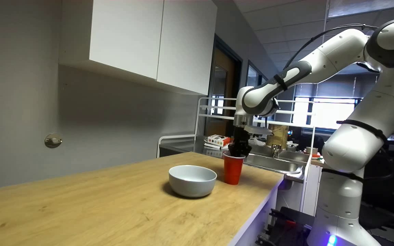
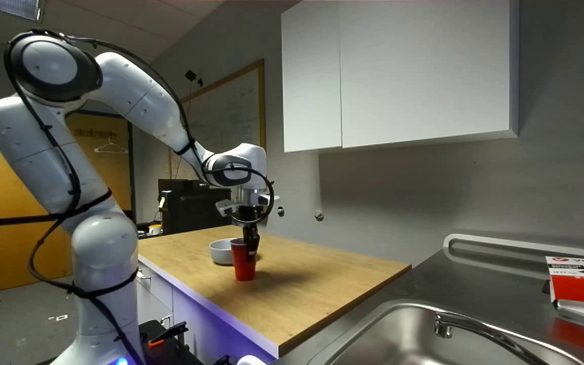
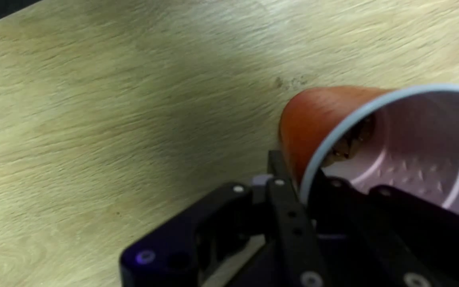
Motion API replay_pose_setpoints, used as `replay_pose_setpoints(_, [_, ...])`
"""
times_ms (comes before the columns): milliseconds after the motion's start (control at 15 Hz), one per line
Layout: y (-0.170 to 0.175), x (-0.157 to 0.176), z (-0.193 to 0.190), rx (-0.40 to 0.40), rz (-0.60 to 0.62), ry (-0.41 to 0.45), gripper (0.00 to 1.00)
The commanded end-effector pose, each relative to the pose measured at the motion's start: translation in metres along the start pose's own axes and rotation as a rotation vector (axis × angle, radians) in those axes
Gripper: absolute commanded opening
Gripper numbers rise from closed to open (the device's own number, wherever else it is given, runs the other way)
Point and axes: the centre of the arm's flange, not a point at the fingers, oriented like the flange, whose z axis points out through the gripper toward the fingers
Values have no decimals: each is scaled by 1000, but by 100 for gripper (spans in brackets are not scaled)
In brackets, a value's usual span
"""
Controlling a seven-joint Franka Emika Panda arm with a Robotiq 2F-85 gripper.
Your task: Pour the contents in the cup into the bowl
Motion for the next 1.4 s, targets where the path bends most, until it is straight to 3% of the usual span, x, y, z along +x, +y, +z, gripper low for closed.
replay_pose_setpoints(0, [-15, 2, -10, -21, 14, 29, 0])
replay_pose_setpoints(400, [-79, -21, -42, -46, -22, 139, 3])
replay_pose_setpoints(800, [-146, -48, -63, -161, -89, 426, 2])
replay_pose_setpoints(1333, [-186, -87, -37, -350, -175, 772, 2])
